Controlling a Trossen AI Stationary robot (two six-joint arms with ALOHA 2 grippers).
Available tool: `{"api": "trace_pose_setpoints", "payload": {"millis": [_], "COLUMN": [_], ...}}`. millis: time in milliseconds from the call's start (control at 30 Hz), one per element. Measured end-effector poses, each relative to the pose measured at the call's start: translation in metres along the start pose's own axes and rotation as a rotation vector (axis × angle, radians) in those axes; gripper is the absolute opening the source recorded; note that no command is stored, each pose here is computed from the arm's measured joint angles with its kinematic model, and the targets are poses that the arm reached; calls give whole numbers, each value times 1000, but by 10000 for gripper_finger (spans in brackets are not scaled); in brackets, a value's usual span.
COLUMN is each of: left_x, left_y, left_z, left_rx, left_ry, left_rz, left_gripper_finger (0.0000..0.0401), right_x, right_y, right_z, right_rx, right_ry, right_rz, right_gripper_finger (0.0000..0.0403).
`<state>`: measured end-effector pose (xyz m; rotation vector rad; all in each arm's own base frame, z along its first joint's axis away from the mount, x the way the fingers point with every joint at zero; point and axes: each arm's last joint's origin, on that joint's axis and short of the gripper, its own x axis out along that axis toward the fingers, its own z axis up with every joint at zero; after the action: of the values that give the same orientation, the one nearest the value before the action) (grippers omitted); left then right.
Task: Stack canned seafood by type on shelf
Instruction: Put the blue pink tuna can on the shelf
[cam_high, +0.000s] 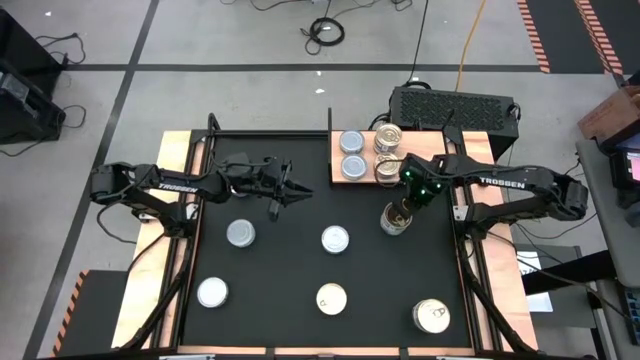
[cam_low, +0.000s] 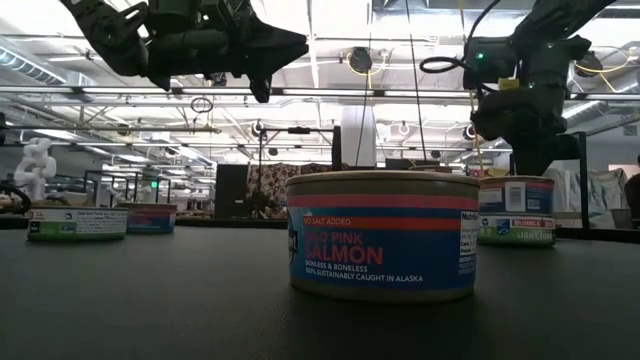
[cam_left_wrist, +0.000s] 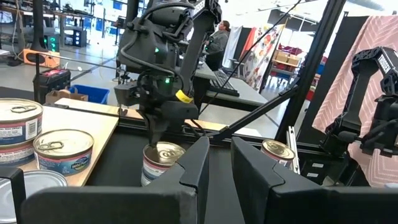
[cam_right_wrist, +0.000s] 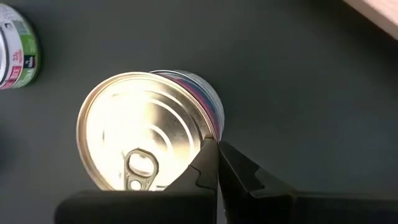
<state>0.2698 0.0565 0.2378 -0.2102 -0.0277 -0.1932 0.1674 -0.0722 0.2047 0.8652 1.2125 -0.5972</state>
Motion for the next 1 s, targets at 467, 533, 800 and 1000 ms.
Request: {"api": "trace_pose_setpoints", "payload": {"millis": [467, 533, 800, 1000], "left_x": [0, 0, 0, 0], "left_y": [0, 0, 1, 1], "left_z": [-2, -2, -2, -2], "left_rx": [-8, -10, -12, -12], "left_ry": [17, 20, 24, 24], "left_rz": [4, 5, 5, 5], "left_gripper_finger": [67, 67, 67, 67], "right_x": [-11, -15, -22, -18], "right_y": [-6, -6, -7, -8], "right_z": [-3, -5, -8, -7], "right_rx": [7, 13, 20, 30], "right_ry": [-44, -50, -84, -80], "right_rz": [35, 50, 67, 35], "right_gripper_finger": [0, 0, 0, 0]}}
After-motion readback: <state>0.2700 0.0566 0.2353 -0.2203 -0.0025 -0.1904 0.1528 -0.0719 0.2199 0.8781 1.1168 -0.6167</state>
